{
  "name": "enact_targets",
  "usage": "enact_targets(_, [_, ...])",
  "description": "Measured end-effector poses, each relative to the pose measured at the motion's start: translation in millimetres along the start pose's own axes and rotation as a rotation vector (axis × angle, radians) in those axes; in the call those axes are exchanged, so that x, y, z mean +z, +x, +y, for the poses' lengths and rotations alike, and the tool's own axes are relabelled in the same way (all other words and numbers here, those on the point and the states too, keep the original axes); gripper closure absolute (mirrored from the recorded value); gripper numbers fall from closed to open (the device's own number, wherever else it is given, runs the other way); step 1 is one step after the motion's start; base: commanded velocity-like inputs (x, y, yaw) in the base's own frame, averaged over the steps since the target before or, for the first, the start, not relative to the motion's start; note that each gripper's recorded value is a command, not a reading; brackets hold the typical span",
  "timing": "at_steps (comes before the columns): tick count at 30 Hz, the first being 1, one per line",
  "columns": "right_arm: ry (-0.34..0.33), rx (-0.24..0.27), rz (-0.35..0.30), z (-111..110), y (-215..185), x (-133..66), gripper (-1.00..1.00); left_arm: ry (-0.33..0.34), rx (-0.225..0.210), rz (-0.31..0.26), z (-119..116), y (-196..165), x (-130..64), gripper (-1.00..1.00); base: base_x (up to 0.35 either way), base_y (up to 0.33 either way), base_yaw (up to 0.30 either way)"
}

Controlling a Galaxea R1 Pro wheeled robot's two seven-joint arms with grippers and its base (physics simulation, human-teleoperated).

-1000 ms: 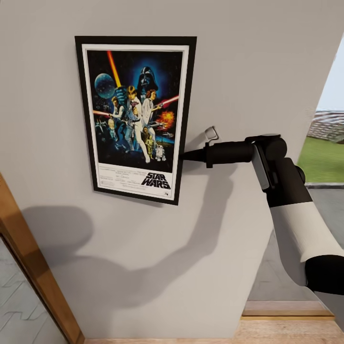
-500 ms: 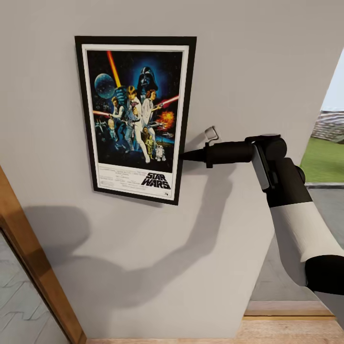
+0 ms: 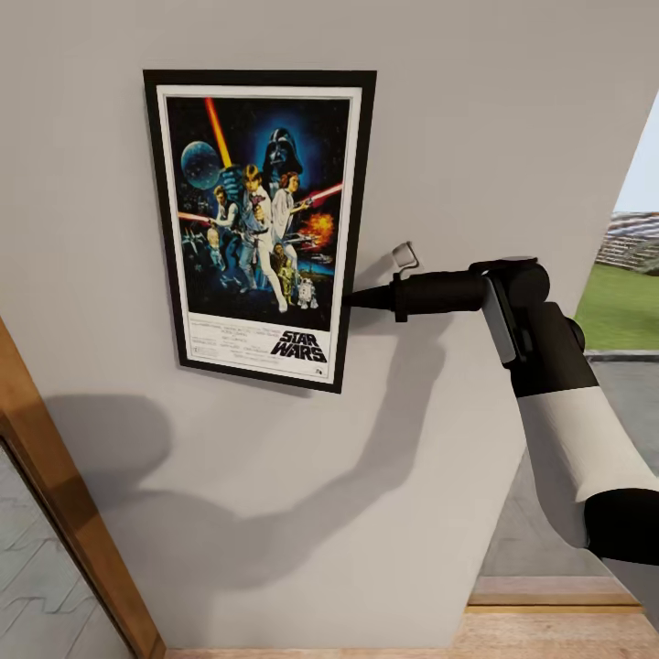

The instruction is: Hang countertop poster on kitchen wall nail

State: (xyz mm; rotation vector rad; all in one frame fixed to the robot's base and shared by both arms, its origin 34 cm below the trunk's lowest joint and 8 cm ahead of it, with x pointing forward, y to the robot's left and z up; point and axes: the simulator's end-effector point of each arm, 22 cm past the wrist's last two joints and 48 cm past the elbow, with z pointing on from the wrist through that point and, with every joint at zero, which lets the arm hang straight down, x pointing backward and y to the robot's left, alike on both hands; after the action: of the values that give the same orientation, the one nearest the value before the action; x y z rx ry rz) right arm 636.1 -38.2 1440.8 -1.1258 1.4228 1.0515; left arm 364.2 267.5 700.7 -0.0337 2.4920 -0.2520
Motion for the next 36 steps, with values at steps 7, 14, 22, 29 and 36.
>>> enact_targets(7, [0.0, 0.001, 0.0, 0.0, 0.0, 0.3, 1.0, 0.0, 0.0, 0.001, -0.1, 0.4, 0.0, -1.0, -0.046, 0.0, 0.0])
enact_targets(14, [0.001, 0.0, 0.0, -0.3, 0.0, -0.4, 1.0, 0.0, 0.0, 0.0, 0.1, 0.2, 0.0, -1.0, -0.009, 0.0, 0.0])
enact_targets(22, [0.001, 0.0, -0.001, -0.4, -0.1, -0.6, 1.0, -0.001, -0.001, 0.0, 0.3, 0.2, -0.1, -1.0, -0.001, 0.0, 0.0])
enact_targets(29, [0.0, -0.001, -0.001, -0.2, -0.2, -0.7, 1.0, -0.001, -0.001, 0.001, 0.4, 0.3, -0.1, -1.0, 0.0, 0.0, 0.0])
enact_targets(36, [0.0, -0.001, -0.002, -0.3, -0.5, -1.0, 1.0, -0.001, -0.001, 0.0, 0.3, 0.1, -0.1, -1.0, 0.0, 0.0, 0.0])
